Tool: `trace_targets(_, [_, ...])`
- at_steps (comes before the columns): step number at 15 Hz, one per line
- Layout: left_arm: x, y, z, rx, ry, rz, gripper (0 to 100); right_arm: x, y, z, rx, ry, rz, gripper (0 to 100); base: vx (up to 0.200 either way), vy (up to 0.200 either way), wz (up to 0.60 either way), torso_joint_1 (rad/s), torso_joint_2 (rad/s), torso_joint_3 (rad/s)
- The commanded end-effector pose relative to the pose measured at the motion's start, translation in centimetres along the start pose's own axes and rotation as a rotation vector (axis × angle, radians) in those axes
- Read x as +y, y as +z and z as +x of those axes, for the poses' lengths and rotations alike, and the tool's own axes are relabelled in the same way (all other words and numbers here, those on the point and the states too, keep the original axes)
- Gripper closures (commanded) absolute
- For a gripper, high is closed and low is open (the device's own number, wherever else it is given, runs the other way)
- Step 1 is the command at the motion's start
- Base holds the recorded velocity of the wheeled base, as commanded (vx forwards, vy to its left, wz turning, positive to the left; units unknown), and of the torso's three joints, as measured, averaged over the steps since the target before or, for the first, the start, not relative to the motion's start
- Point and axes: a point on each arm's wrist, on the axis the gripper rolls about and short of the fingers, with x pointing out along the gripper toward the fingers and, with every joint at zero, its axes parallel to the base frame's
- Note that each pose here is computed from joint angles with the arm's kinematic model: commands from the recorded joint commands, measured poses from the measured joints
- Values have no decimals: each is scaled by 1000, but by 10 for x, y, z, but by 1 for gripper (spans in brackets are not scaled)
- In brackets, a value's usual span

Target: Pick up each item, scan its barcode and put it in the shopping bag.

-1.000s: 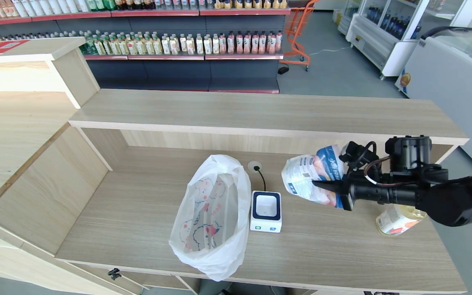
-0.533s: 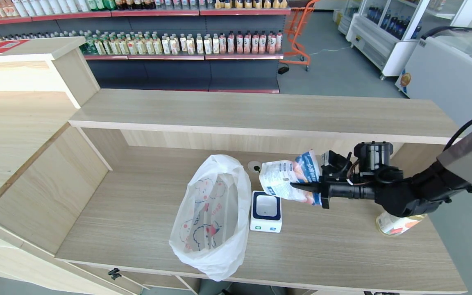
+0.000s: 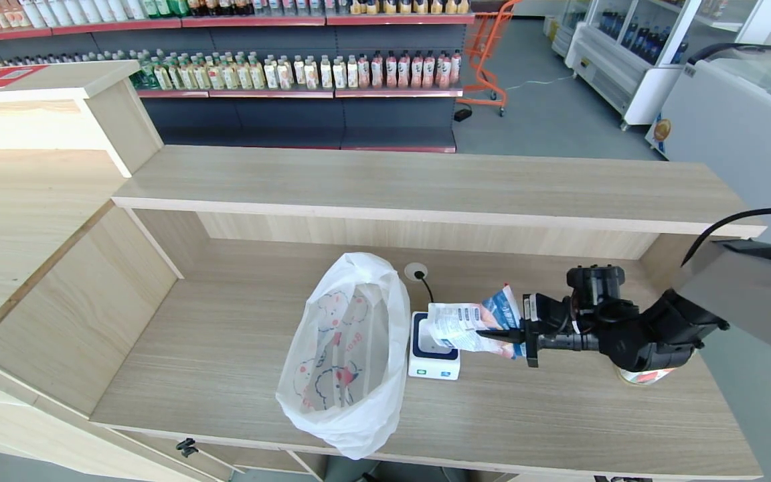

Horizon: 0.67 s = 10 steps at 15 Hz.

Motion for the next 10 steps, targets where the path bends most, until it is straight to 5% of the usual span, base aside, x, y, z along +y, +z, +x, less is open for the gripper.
trace_targets(1, [0,0,0,1,0,0,0,7,-11,20,-15,37,-7,100,0,0,0,0,0,0])
trace_targets(10, [0,0,0,1,0,0,0,-8,-22,42,-49,30,-106,100,0,0,0,0,0,0])
